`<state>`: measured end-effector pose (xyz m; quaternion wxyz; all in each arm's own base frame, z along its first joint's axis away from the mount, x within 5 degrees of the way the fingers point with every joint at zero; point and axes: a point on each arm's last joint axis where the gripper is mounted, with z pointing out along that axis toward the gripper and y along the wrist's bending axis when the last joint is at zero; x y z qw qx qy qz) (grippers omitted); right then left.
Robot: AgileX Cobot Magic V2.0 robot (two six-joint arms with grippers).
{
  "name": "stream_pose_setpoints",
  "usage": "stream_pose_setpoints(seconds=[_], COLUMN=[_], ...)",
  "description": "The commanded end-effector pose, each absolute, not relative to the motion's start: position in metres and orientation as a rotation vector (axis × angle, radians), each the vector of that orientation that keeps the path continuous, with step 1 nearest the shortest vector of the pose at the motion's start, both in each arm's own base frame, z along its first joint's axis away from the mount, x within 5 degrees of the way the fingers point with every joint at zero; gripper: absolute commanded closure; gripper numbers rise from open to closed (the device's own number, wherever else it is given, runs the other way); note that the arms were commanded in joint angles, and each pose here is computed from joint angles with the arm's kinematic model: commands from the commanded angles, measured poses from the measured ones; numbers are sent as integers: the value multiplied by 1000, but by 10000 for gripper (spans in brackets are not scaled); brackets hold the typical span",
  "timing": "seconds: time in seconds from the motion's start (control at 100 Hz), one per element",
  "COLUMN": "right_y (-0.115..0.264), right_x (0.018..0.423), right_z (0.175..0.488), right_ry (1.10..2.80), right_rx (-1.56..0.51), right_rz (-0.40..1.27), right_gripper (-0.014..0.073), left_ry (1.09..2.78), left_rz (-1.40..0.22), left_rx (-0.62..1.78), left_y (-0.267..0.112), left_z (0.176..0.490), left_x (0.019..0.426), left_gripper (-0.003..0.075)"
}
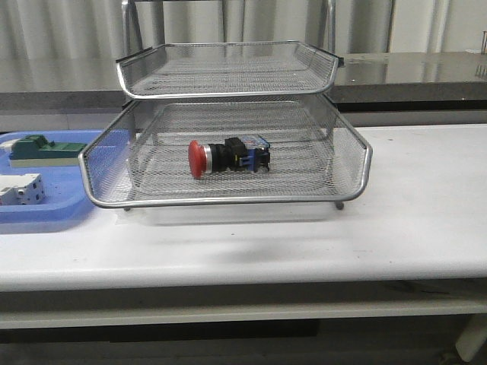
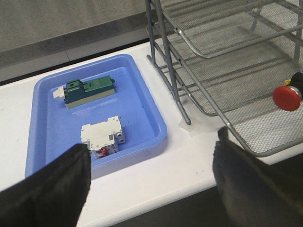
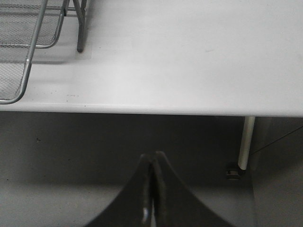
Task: Place button on rack with both arms
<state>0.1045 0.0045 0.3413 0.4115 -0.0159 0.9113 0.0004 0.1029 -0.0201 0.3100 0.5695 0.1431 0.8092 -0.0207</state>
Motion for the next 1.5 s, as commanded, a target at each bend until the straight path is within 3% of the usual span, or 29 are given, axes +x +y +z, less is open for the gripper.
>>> stream_pose_setpoints(seconds=[0.0,0.34,0.83,0.97,1.28,1.49], right_y=[3,3,3,3,3,4], right_x=[107,107,107,107,107,107], right_z=[356,356,356,356,356,356], right_ry=[2201,2201,2201,2201,2201,2202], right_rx=[-36,-36,-36,-36,-36,-33], right_rz=[-11,-11,-11,-11,-11,5], right_gripper=[663,663,663,663,663,663], left_ry=[1754,1555,1549,1549,1549,1549], left_rz=[-80,-61,-58,-58,-58,-58], left_rx=[239,110,106,106,106,106], left_y=[-18,-10,-9,-9,-9,-9], left_z=[313,284,282,282,282,282], left_x=[98,90,90,90,90,90], left_gripper=[202,201,209,326,718,716])
